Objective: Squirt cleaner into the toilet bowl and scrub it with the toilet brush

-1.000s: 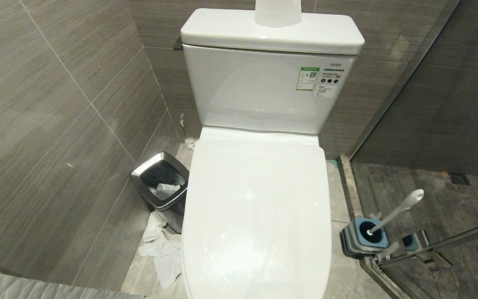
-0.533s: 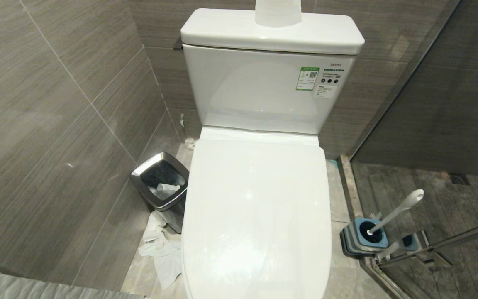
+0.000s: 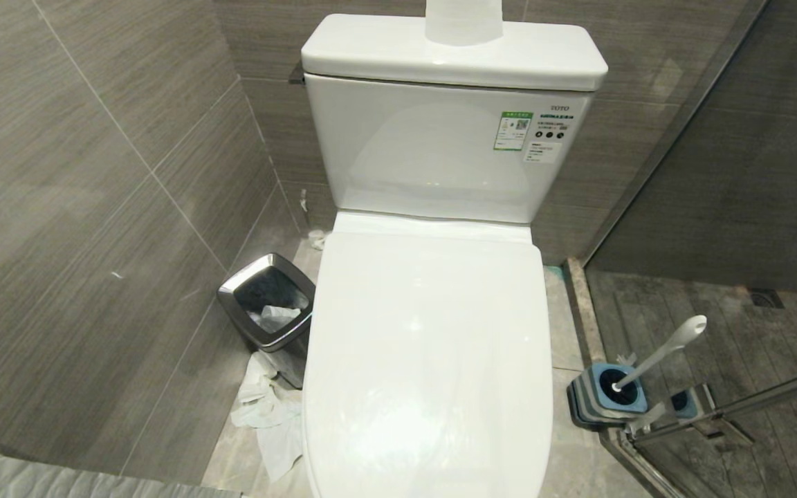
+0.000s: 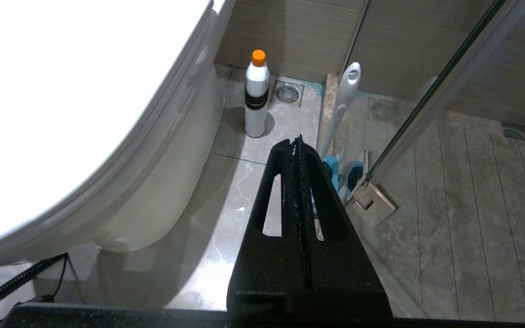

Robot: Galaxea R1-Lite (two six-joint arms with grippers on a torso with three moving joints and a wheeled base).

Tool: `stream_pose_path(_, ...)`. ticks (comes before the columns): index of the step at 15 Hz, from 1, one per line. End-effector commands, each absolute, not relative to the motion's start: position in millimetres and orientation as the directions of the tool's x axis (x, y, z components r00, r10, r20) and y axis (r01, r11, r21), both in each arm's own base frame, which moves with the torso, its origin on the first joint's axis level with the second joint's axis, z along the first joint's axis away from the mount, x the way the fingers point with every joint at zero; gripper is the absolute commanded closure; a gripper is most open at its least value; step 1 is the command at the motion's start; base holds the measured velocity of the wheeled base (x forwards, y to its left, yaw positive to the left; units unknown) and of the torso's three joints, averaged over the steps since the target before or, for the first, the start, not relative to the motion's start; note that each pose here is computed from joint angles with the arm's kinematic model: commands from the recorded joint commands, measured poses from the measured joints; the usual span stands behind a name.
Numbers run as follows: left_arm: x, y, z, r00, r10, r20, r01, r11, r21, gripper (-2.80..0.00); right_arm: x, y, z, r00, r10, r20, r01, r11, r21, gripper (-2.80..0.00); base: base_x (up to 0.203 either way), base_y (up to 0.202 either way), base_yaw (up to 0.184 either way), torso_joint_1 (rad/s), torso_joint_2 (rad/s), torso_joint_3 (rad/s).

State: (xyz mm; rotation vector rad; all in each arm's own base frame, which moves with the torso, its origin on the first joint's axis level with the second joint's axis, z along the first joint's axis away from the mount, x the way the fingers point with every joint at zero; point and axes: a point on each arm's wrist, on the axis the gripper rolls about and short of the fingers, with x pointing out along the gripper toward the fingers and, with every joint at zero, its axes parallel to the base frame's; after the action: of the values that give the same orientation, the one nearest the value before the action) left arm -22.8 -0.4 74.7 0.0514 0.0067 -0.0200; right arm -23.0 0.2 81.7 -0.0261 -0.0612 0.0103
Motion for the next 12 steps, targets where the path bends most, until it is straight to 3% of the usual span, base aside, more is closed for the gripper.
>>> stream_pose_path(1, -22.7, -0.4, 74.7, 1.0, -0.02, -0.009, 0.02, 0.998, 0.052, 0.0, -21.1, 0.3, 74.9, 0.999, 0.012, 0.037, -0.011, 1.0, -0.027, 0.0, 0.0, 0.0, 0.0, 0.0, 0.0, 0.0)
stream_pose_path(12, -22.7, -0.4, 74.9, 1.0, -0.02, -0.008, 0.02, 0.998, 0.052, 0.0, -21.1, 0.2, 74.9, 0.999, 0.011, 0.037, -0.01, 1.0, -0.026, 0.0, 0.0, 0.0, 0.0, 0.0, 0.0, 0.0)
